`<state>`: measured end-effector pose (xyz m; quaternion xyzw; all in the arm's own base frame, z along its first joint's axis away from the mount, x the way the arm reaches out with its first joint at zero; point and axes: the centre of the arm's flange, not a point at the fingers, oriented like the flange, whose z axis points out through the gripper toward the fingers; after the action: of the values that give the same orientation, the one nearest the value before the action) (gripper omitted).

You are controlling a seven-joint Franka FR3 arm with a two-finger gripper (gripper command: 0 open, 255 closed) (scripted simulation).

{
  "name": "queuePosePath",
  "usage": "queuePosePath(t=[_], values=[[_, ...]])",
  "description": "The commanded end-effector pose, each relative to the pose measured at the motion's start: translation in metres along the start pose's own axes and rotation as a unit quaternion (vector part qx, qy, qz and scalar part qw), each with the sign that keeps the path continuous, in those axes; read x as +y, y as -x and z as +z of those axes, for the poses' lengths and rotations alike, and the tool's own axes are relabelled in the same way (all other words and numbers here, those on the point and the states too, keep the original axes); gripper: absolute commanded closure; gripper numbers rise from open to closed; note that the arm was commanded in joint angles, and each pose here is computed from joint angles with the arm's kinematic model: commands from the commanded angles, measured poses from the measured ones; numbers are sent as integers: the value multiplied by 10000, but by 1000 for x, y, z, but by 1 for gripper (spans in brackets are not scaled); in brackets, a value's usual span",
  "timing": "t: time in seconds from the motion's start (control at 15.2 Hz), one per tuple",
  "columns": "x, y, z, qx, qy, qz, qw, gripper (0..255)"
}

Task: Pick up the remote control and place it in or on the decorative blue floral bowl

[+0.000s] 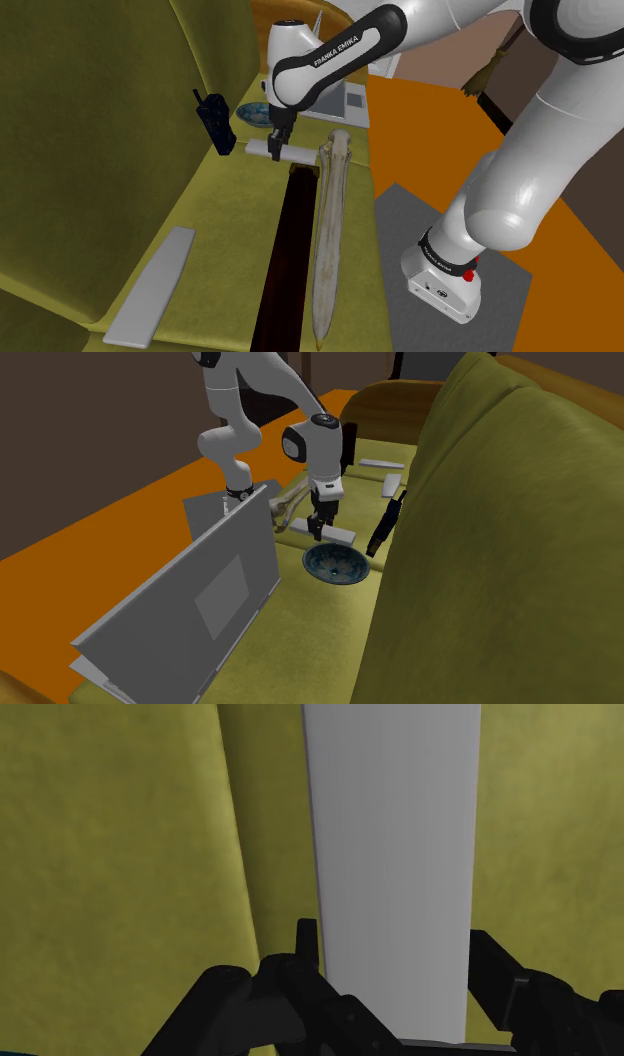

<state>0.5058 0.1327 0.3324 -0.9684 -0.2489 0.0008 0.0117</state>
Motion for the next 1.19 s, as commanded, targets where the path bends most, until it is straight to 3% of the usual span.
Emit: queuePosePath(t=[0.0, 1.12], values=[[0, 0, -9, -2, -1, 1, 10000, 255], [-2, -1, -99, -2, -1, 1, 10000, 255]])
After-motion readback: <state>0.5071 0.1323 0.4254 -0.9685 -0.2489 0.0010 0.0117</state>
